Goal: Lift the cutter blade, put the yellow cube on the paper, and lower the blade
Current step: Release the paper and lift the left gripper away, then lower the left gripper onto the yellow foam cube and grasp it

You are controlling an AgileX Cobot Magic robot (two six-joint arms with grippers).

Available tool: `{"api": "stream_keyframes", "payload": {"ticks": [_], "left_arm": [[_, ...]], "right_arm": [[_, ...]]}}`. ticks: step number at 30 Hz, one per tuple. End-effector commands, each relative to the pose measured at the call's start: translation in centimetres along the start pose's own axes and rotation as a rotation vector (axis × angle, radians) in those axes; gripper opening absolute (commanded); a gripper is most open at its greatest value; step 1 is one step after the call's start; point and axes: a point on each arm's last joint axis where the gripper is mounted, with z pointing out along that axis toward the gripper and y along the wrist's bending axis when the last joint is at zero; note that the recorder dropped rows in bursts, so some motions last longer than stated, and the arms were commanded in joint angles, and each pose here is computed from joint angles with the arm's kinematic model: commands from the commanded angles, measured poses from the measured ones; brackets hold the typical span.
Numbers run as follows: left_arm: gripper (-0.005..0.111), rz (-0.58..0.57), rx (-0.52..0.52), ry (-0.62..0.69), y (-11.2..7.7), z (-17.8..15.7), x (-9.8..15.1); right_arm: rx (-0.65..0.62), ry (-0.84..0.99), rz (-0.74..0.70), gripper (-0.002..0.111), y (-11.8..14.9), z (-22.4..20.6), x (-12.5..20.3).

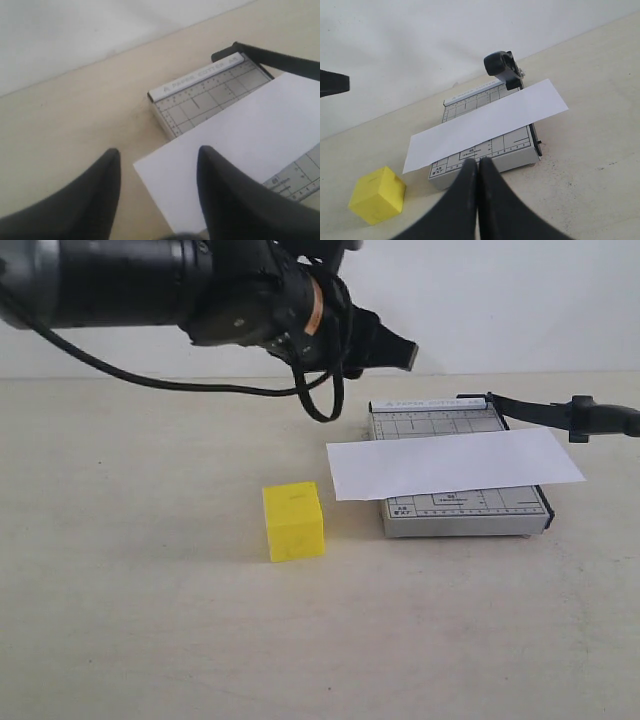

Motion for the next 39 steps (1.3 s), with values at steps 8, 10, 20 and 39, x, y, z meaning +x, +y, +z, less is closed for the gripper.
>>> {"api": "stream_keyframes", "payload": {"ticks": [8, 10, 20, 39], "left_arm": [[0.071, -0.216, -0.028, 0.262, 0.4, -2.1, 1.8], [0.077, -0.217, -0.040, 0.276, 0.5, -2.2, 2.0], [0.081, -0.453, -0.192, 0.426, 0.9, -1.6, 3.9], [0.081, -0.465, -0.192, 0.498, 0.0, 3.0, 6.8]], "right_arm": [[0.000, 0.002, -0.007, 0.000, 0.0, 0.0, 0.1], [0.000, 0.002, -0.007, 0.000, 0.0, 0.0, 0.1], [0.000, 0.002, -0.007, 0.000, 0.0, 0.0, 0.1], [0.000, 0.002, -0.007, 0.000, 0.0, 0.0, 0.1]]}}
